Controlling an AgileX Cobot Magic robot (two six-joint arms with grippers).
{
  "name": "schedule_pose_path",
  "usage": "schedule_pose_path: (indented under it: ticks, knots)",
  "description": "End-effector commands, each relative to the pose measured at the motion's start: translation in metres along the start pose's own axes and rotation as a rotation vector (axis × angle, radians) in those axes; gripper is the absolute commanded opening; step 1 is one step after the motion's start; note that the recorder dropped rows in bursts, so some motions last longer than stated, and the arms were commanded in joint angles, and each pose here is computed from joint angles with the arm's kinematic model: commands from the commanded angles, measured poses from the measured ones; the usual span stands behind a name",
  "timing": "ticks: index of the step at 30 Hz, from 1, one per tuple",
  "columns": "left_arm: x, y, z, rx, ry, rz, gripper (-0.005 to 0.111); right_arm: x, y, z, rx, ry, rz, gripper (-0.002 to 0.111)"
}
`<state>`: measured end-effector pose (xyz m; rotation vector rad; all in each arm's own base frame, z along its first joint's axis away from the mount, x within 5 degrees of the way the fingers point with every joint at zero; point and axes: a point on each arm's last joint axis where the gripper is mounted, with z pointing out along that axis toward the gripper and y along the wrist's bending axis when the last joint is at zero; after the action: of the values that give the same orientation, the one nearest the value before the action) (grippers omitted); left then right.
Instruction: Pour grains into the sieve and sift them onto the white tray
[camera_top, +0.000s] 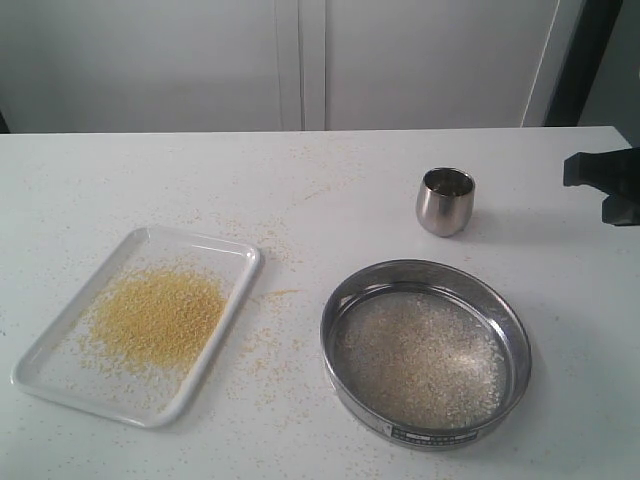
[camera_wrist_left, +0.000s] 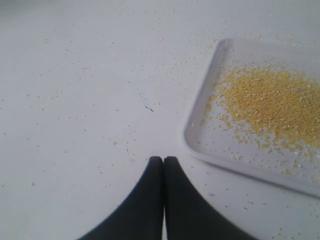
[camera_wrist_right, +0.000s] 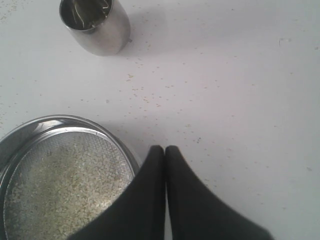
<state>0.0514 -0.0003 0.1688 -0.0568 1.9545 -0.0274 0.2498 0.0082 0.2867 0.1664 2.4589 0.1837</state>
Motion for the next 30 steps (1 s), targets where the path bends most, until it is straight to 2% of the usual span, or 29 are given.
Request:
schedule_pose_path:
  ticks: [1,22,30]
  knots:
    - [0.0032,0.0007,0.0012,-0.007,-0.01,-0.001,0.0,0.0001,-0.0016,-0.0015,0.004,-0.01,0.004,0.0]
    - [0.0021,0.0006,0.0012,-0.007,-0.023,-0.003,0.0,-0.0001,-0.0016,-0.0015,0.004,-0.012,0.004,0.0]
    - [0.0019,-0.0026,0.0012,0.028,-0.025,0.043,0.0,-0.0001,-0.0016,-0.0015,0.004,-0.012,0.004,0.0]
